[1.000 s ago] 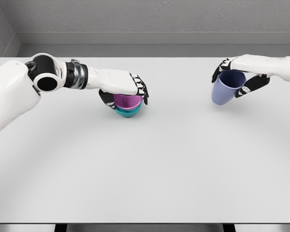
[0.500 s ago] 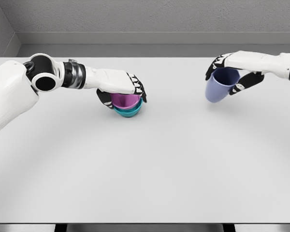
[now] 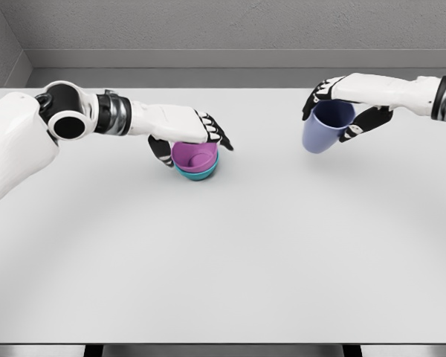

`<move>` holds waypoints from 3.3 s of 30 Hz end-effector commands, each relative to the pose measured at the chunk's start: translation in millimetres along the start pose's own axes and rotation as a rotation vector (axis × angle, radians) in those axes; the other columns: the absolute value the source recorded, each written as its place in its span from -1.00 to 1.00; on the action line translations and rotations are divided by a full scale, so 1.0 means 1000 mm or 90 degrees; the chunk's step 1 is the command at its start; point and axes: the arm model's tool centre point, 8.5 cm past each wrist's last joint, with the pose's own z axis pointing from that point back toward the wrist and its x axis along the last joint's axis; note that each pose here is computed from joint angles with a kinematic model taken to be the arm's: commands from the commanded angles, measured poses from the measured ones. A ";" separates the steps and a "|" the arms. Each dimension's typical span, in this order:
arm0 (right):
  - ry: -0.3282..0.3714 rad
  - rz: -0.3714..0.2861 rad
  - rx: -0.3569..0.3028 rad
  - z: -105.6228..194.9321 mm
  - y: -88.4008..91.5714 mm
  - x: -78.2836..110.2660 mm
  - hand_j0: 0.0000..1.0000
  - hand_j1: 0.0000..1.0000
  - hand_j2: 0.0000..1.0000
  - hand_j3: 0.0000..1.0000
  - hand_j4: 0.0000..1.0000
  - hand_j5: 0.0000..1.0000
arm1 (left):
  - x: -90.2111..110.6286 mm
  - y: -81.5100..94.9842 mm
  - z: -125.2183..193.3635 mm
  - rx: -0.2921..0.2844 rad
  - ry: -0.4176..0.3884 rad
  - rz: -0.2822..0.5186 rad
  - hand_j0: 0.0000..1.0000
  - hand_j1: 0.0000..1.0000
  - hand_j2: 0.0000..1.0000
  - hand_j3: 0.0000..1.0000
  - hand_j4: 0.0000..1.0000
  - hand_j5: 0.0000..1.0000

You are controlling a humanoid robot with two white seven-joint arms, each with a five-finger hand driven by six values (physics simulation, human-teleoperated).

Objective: Stacking bowl and cup with both arms

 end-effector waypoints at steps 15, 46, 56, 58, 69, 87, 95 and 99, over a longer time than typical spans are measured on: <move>-0.046 0.025 -0.007 -0.031 -0.015 0.021 0.23 0.23 0.23 0.23 0.23 0.23 | -0.006 0.002 0.143 0.108 0.067 0.029 1.00 1.00 1.00 1.00 1.00 1.00; -0.175 0.097 -0.032 -0.080 -0.046 0.093 0.24 0.24 0.24 0.24 0.24 0.24 | -0.008 -0.177 0.204 0.471 0.266 0.359 1.00 1.00 1.00 1.00 1.00 1.00; -0.207 0.107 -0.025 -0.097 -0.048 0.110 0.23 0.23 0.23 0.23 0.23 0.23 | -0.006 -0.175 0.196 0.483 0.256 0.365 1.00 1.00 1.00 1.00 1.00 1.00; -0.212 0.113 -0.024 -0.102 -0.047 0.114 0.24 0.24 0.24 0.24 0.24 0.24 | -0.006 -0.175 0.196 0.483 0.256 0.365 1.00 1.00 1.00 1.00 1.00 1.00; -0.232 0.120 -0.017 -0.120 -0.043 0.128 0.24 0.24 0.24 0.24 0.24 0.24 | -0.006 -0.175 0.195 0.485 0.256 0.366 1.00 1.00 1.00 1.00 1.00 1.00; -0.214 0.115 0.007 -0.150 -0.032 0.123 0.23 0.23 0.23 0.23 0.23 0.23 | -0.005 -0.175 0.189 0.494 0.249 0.372 1.00 1.00 1.00 1.00 1.00 1.00; -0.210 0.108 0.019 -0.161 -0.027 0.122 0.24 0.24 0.24 0.24 0.24 0.24 | -0.005 -0.174 0.188 0.495 0.248 0.372 1.00 1.00 1.00 1.00 1.00 1.00; -0.197 0.100 0.037 -0.170 -0.018 0.115 0.24 0.24 0.24 0.24 0.24 0.24 | -0.005 -0.174 0.188 0.495 0.248 0.372 1.00 1.00 1.00 1.00 1.00 1.00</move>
